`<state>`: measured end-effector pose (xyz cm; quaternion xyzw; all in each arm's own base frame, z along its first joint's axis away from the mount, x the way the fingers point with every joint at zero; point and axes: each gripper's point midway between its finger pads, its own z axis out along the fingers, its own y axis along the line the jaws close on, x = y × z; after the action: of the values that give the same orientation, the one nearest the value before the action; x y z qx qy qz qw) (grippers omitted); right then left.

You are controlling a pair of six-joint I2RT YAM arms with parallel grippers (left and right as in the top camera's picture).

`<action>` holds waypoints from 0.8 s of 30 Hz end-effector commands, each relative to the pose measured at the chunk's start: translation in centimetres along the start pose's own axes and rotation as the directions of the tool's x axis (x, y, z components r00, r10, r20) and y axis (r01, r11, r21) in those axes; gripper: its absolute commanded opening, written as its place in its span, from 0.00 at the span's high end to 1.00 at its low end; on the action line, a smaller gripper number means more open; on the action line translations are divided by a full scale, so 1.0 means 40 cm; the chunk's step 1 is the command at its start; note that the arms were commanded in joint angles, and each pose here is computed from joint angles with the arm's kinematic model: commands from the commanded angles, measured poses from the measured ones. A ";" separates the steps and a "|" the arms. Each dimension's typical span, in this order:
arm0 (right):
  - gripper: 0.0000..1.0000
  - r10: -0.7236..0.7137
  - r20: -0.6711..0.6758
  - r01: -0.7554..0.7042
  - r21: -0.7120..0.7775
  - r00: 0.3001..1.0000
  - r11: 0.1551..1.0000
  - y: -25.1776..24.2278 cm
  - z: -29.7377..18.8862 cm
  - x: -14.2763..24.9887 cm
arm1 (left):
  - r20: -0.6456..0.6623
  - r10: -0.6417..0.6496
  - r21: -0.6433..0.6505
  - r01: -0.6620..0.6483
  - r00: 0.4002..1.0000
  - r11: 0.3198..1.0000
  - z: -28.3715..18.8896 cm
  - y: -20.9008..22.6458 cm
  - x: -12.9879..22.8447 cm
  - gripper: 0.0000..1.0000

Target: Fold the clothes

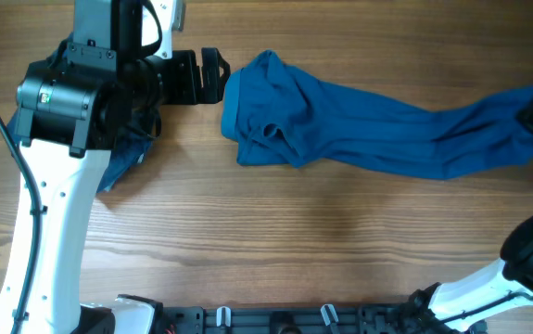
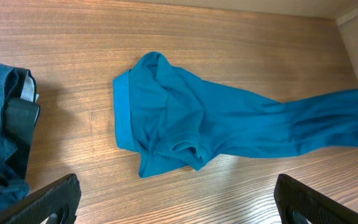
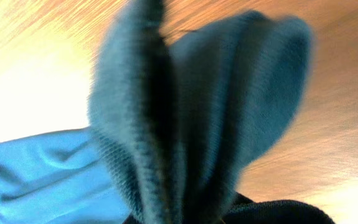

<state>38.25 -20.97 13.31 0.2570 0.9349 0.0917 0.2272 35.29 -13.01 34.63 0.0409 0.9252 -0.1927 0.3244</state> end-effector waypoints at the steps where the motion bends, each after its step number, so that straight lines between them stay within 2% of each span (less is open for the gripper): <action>1: 0.96 -0.024 -0.094 0.024 0.003 0.995 1.000 0.117 0.062 0.072 | 0.018 0.023 -0.009 -0.023 1.000 1.000 -0.010 0.000 -0.010 0.01; 3: 0.96 -0.057 -0.154 0.066 0.054 0.986 0.996 0.175 0.103 0.131 | 0.013 0.022 -0.010 -0.022 1.000 1.000 -0.010 0.001 -0.007 0.01; 7: 0.96 -0.131 -0.220 0.147 0.060 0.967 0.987 0.302 0.155 0.228 | 0.006 0.020 -0.011 -0.020 1.000 1.000 -0.010 0.002 -0.003 0.00; 12: 0.96 -0.203 -0.230 0.212 0.016 0.952 0.977 0.461 0.193 0.303 | 0.000 0.019 -0.013 -0.019 1.000 1.000 -0.010 0.003 0.001 0.01; 18: 0.95 -0.228 -0.251 0.233 -0.012 0.941 0.972 0.572 0.248 0.383 | -0.002 0.018 -0.012 -0.019 1.000 1.000 -0.010 0.002 0.002 0.00; 19: 0.90 -0.228 -0.257 0.232 -0.013 0.939 0.973 0.580 0.253 0.392 | -0.003 0.018 -0.010 -0.019 1.000 1.000 -0.010 0.001 0.002 0.01; 20: 0.74 -0.235 -0.266 0.240 -0.014 0.935 0.971 0.585 0.263 0.404 | -0.003 0.018 -0.009 -0.019 1.000 1.000 -0.010 0.001 0.002 0.00; 21: 0.63 -0.240 -0.276 0.246 -0.015 0.931 0.969 0.589 0.269 0.415 | -0.003 0.018 -0.010 -0.019 1.000 1.000 -0.010 0.001 0.002 0.00; 24: 0.62 -0.251 -0.303 0.243 -0.064 0.919 0.968 0.610 0.261 0.436 | -0.002 0.019 -0.010 -0.019 1.000 1.000 -0.010 0.001 0.002 0.00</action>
<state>41.08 8.75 5.05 0.1093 0.9834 0.0973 0.1068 34.96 -12.93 34.33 0.0399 0.9286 -0.1909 0.3157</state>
